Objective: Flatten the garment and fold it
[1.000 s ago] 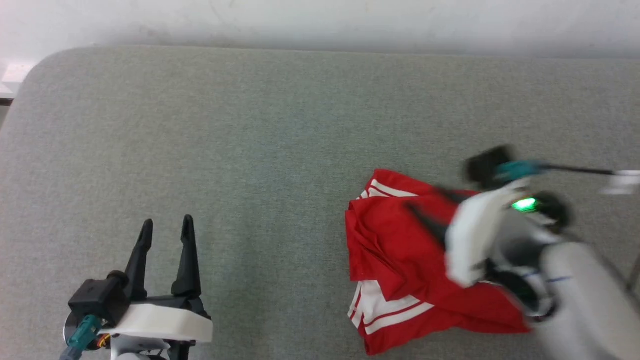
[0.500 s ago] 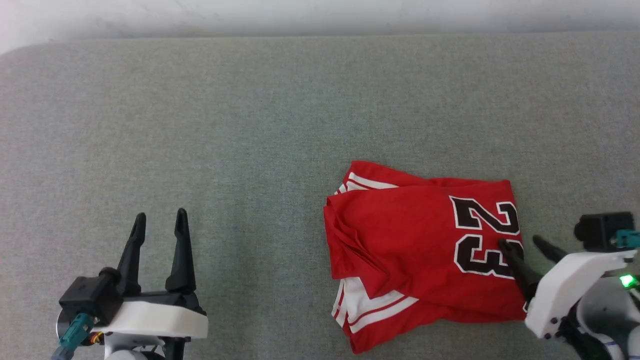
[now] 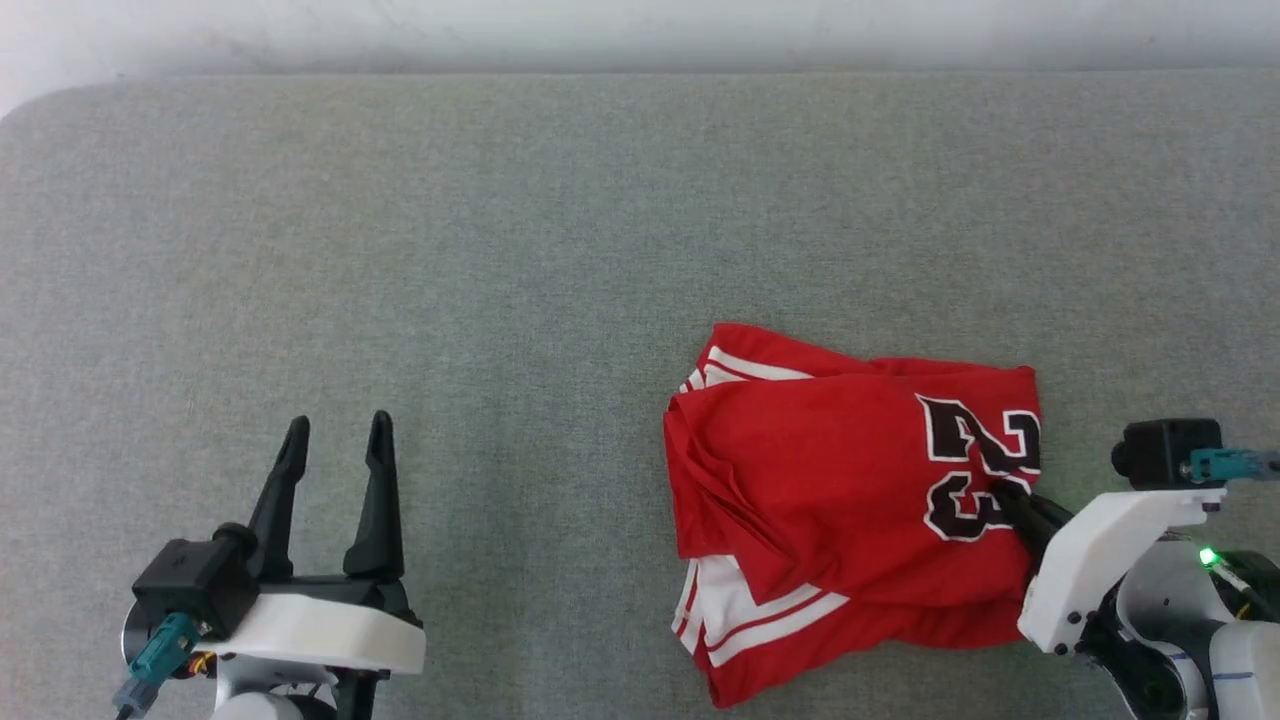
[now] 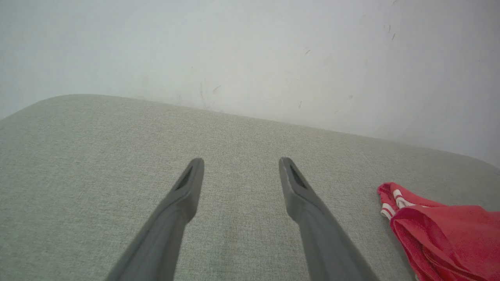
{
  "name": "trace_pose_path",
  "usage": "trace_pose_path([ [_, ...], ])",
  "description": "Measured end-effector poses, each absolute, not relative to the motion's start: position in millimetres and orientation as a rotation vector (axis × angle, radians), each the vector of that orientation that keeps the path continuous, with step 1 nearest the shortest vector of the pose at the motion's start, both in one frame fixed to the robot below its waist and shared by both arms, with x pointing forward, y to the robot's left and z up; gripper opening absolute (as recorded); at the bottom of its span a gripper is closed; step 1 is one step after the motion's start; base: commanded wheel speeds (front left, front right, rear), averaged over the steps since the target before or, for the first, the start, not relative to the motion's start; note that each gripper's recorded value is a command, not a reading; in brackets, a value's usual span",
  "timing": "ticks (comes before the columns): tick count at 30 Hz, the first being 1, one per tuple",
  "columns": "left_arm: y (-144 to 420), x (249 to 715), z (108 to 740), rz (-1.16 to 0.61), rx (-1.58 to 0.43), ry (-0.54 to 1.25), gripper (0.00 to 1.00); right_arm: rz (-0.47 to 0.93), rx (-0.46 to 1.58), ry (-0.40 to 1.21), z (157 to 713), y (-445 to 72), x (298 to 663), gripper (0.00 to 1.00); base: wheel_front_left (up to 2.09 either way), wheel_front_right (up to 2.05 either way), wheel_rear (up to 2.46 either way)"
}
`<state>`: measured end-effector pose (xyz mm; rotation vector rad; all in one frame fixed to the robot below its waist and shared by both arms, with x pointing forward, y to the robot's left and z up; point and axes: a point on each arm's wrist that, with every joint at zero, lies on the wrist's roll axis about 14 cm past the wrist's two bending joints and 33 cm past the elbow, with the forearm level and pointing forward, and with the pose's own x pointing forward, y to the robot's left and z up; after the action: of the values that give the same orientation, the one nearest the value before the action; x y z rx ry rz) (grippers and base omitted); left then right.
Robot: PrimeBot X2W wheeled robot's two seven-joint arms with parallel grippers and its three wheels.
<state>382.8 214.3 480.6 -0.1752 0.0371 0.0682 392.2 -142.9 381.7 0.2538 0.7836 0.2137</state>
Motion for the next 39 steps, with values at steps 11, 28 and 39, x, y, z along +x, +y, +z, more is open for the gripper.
trace_pose_path([
  [11,195.7,400.3,490.0,-0.004,-0.167,0.002,1.00,0.122,0.044,0.584,441.6,-207.7,434.0,0.00,0.00,0.00,0.00],
  [28,170.3,463.7,470.8,-0.120,-0.127,0.000,1.00,-0.217,-0.394,0.657,442.6,-375.9,460.0,0.00,0.00,0.00,0.00],
  [39,148.1,500.0,453.4,-0.205,-0.093,-0.034,1.00,-0.325,-0.541,0.734,411.1,-432.4,465.0,0.00,0.00,0.00,0.00],
])
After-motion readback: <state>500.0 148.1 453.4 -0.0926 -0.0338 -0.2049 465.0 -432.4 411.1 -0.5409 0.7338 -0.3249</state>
